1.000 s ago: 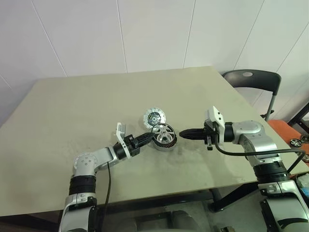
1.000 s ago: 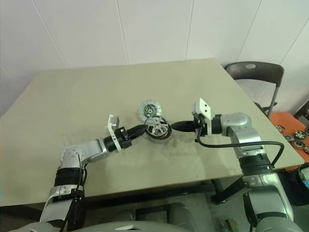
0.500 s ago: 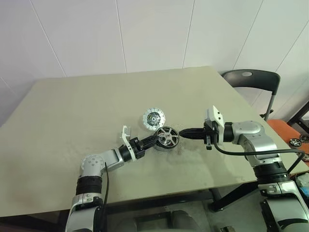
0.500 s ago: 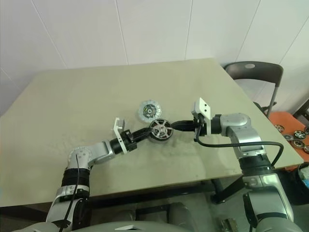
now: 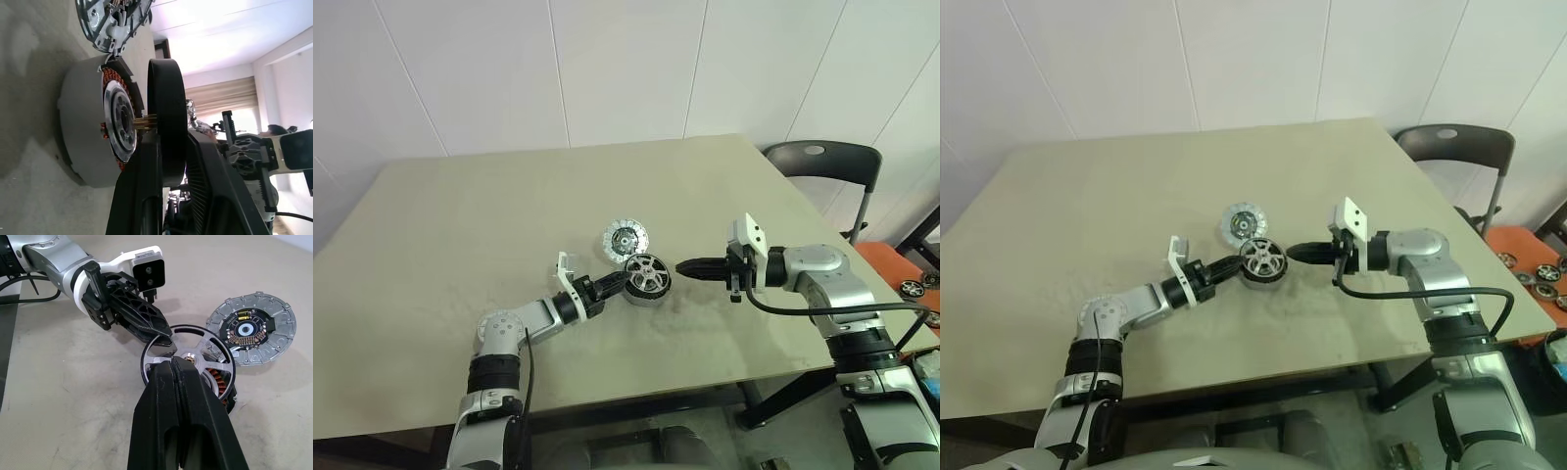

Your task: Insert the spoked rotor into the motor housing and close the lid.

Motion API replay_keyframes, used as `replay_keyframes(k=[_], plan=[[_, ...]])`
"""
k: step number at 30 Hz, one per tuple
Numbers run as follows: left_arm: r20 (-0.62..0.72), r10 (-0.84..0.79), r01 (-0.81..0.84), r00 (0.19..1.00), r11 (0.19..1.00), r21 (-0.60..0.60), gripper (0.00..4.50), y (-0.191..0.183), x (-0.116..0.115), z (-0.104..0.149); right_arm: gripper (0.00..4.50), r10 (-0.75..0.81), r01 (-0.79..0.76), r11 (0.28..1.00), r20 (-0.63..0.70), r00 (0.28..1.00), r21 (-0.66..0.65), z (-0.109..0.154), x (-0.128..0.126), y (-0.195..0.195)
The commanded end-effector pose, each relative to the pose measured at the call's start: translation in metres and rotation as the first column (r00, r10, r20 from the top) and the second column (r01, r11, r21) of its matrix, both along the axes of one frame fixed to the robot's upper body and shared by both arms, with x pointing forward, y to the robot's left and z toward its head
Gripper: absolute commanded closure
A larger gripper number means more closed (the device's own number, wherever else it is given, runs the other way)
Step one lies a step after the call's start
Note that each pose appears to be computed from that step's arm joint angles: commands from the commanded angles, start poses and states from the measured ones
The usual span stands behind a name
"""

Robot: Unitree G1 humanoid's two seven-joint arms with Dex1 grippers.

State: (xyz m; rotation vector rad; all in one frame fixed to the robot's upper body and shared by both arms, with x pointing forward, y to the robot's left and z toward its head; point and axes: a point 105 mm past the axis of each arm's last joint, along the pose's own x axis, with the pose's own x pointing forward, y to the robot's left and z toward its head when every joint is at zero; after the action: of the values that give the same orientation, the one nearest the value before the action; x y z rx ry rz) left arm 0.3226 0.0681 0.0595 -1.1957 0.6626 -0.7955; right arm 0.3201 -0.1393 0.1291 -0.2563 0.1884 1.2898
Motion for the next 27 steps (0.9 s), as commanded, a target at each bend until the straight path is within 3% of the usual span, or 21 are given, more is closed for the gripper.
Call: replay_keyframes(k=[1,23,27], plan=[[0.026,0.013,-0.013,1.000,1.000,0.002,4.10,0.001,0.006,0.006,4.50,0.008,-0.008,1.000,0.042,0.999,0.006,0.008,0.001,0.003],[-0.005,0.012,-0.012,1.000,0.999,0.046,4.10,-0.001,0.008,-0.006,4.50,-0.007,0.007,1.000,0.052,0.999,0.001,0.005,0.004,0.005],[0.005,0.014,-0.014,1.000,0.998,0.058,2.78,0.000,0.009,-0.007,4.50,-0.012,0.012,1.000,0.054,0.998,0.002,0.004,0.007,0.005]])
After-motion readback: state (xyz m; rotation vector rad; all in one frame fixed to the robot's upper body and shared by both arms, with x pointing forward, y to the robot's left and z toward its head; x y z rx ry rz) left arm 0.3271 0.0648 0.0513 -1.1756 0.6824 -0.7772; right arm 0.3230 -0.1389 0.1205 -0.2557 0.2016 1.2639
